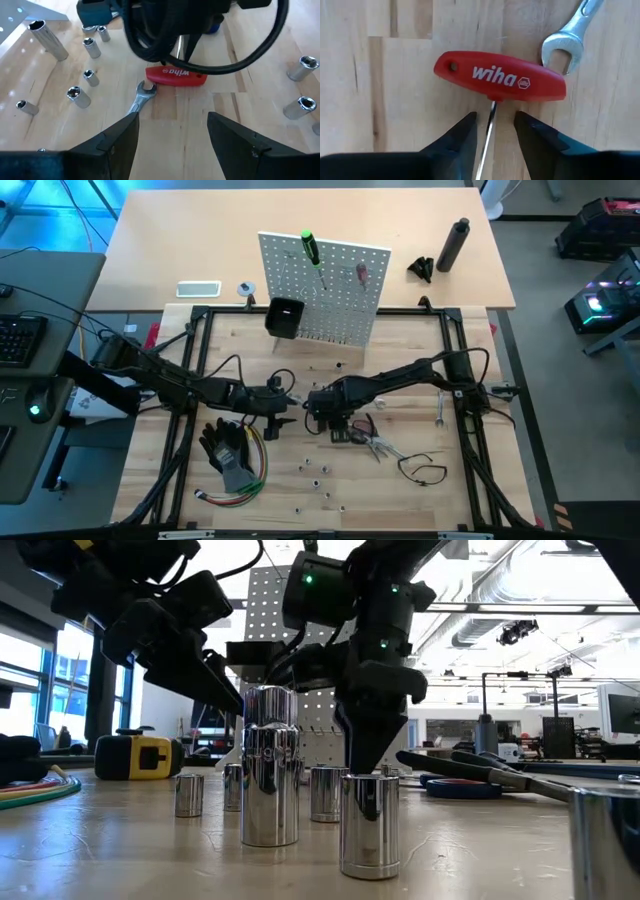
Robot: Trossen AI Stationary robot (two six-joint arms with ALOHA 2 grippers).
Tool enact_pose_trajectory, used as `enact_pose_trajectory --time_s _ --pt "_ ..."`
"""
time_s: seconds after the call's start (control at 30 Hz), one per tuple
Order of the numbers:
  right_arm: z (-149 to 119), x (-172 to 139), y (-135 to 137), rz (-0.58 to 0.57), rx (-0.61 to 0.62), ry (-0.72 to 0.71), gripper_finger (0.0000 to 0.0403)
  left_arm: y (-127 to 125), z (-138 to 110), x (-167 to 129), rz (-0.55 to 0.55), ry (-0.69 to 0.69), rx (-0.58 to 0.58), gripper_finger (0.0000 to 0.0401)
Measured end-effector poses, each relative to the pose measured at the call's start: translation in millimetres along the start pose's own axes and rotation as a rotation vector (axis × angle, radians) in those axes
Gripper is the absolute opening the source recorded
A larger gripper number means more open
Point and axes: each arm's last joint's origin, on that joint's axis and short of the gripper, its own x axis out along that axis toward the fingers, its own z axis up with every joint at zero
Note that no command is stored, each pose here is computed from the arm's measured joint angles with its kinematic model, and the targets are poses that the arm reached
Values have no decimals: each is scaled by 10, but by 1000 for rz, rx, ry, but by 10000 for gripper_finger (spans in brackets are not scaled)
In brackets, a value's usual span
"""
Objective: Hang tools onto peg board
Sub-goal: Hang the red allen wrench on the white peg board
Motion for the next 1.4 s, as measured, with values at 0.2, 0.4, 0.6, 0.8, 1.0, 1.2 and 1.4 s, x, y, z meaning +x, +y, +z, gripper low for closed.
enact_pose_trajectory --time_s 0.2,0.4,0.6,0.8,1.0,1.2,1.4 --pt "9 14 -14 -5 -13 -5 21 1 2 0 4 -2 0 227" --pt "13 6 -18 -20 -27 -15 4 5 3 0 20 -4 0 227" --pt "55 -157 -44 -124 -24 -87 2 -9 38 -8 81 -47 -8 227" --pt "121 -523 -70 -275 -6 -223 1 1 138 -18 119 -149 -48 227" --pt "141 -894 -116 -419 31 -344 1 54 223 -46 306 -247 -95 227" --pt "150 -1145 -148 -534 42 -430 0 71 340 -88 358 -372 -146 227" --pt "170 -1275 -198 -558 47 -491 0 92 419 -133 424 -462 -195 227"
